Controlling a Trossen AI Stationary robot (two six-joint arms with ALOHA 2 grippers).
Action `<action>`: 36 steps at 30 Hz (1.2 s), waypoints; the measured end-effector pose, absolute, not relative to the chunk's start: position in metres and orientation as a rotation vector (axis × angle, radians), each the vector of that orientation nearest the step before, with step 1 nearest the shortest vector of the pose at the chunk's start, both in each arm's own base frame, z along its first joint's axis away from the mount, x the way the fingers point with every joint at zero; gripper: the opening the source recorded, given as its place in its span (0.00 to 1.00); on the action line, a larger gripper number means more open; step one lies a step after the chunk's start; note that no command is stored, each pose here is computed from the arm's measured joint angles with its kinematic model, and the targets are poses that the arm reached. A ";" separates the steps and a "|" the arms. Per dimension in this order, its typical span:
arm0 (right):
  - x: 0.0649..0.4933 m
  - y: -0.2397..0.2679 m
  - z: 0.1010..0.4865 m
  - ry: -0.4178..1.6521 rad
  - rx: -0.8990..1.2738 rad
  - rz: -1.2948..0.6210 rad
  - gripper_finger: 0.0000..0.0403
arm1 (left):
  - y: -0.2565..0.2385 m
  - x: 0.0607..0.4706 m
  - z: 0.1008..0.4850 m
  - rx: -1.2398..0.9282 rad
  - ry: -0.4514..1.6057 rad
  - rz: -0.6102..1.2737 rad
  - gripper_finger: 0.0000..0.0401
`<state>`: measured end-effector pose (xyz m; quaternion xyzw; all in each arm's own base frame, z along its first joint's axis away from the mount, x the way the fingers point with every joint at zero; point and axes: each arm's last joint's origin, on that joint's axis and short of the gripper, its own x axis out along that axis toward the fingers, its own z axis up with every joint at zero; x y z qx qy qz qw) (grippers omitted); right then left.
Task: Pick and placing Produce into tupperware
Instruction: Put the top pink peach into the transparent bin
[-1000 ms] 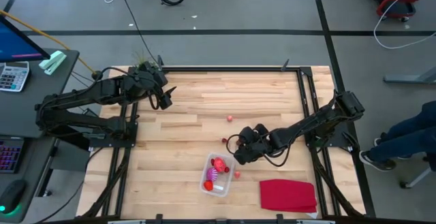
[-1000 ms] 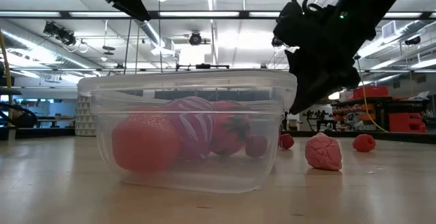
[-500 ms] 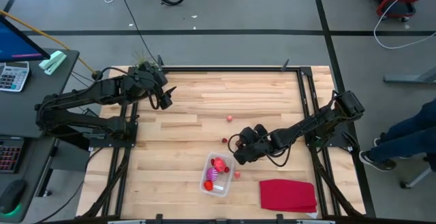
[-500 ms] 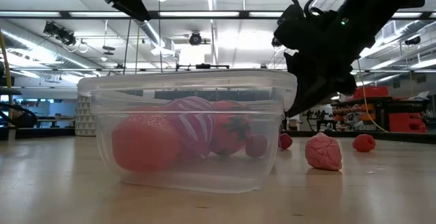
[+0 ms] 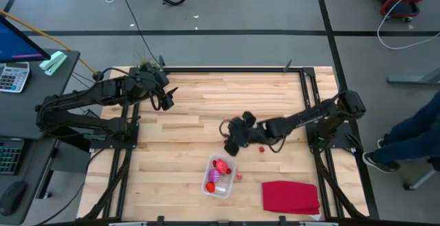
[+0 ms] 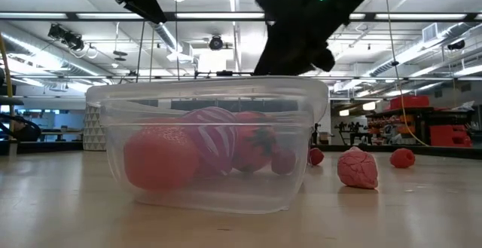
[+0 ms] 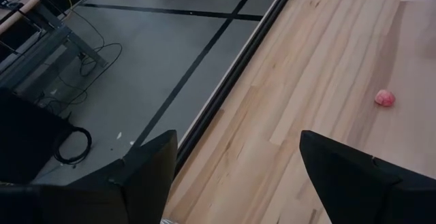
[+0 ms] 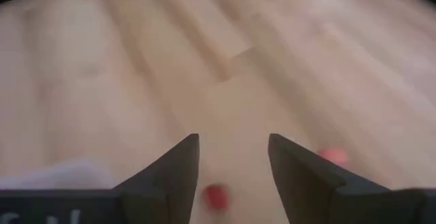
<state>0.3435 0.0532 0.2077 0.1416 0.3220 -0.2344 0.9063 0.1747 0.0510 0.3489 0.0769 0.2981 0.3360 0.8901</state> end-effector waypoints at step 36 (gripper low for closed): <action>0.364 -0.025 0.112 0.865 0.458 -0.791 0.39 | 0.051 0.175 0.348 0.160 0.623 0.697 0.79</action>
